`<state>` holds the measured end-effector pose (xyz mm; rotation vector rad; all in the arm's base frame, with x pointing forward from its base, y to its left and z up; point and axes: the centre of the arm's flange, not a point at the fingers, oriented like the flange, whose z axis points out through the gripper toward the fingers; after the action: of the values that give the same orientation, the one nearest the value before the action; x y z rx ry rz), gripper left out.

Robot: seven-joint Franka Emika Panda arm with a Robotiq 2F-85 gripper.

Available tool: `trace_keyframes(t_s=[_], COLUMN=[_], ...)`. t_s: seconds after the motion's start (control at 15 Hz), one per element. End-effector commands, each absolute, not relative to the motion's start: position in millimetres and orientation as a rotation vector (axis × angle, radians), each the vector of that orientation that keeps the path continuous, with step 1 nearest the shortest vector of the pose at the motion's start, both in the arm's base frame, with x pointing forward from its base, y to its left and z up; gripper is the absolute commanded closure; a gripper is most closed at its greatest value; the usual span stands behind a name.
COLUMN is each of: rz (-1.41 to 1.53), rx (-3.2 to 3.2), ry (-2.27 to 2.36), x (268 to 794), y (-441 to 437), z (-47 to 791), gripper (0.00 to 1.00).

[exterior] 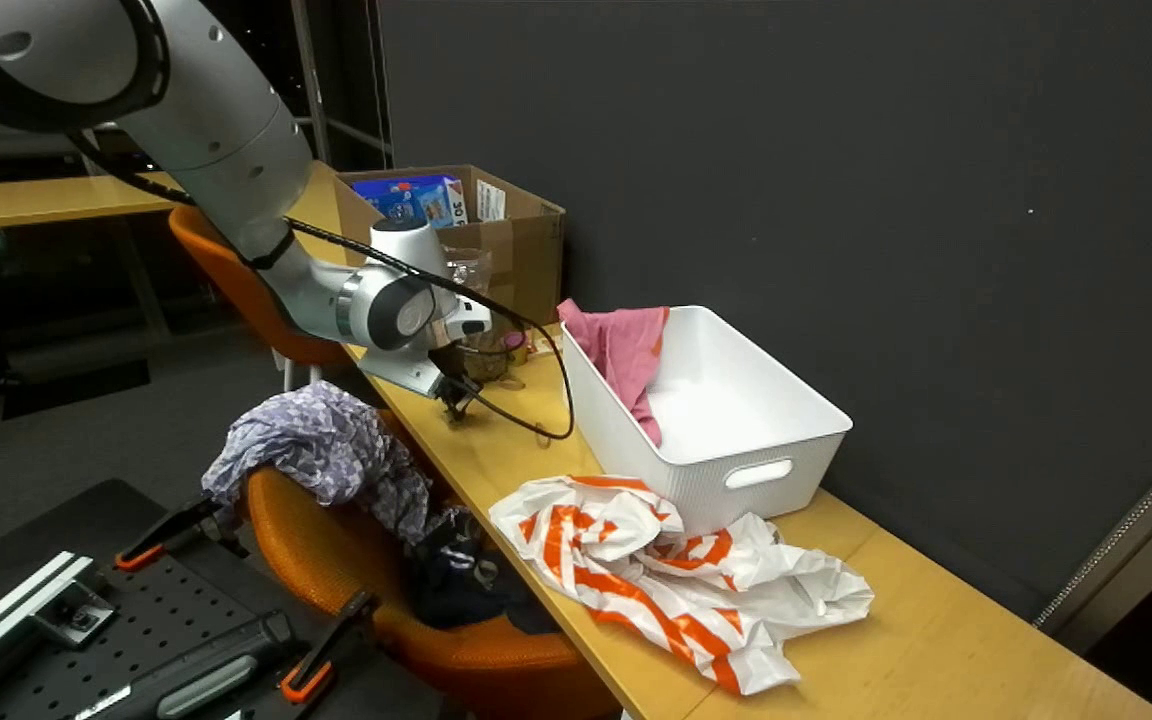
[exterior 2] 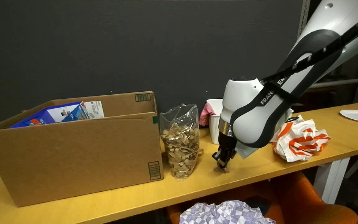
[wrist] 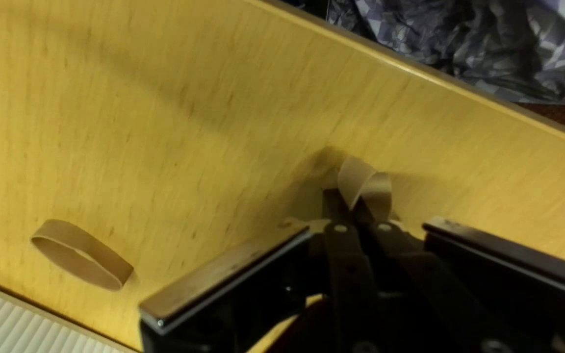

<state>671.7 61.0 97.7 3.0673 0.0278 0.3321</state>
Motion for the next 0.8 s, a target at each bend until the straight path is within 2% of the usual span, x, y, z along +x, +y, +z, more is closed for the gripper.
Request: trace_keyframes(t_s=[0.0, 0.73], rz=[0.349, 0.598], rx=[3.032, 2.875], ry=[0.024, 0.100], x=[670.9, 672.2], y=[64.6, 89.6], z=[133.8, 293.0], gripper=[0.99, 0.99])
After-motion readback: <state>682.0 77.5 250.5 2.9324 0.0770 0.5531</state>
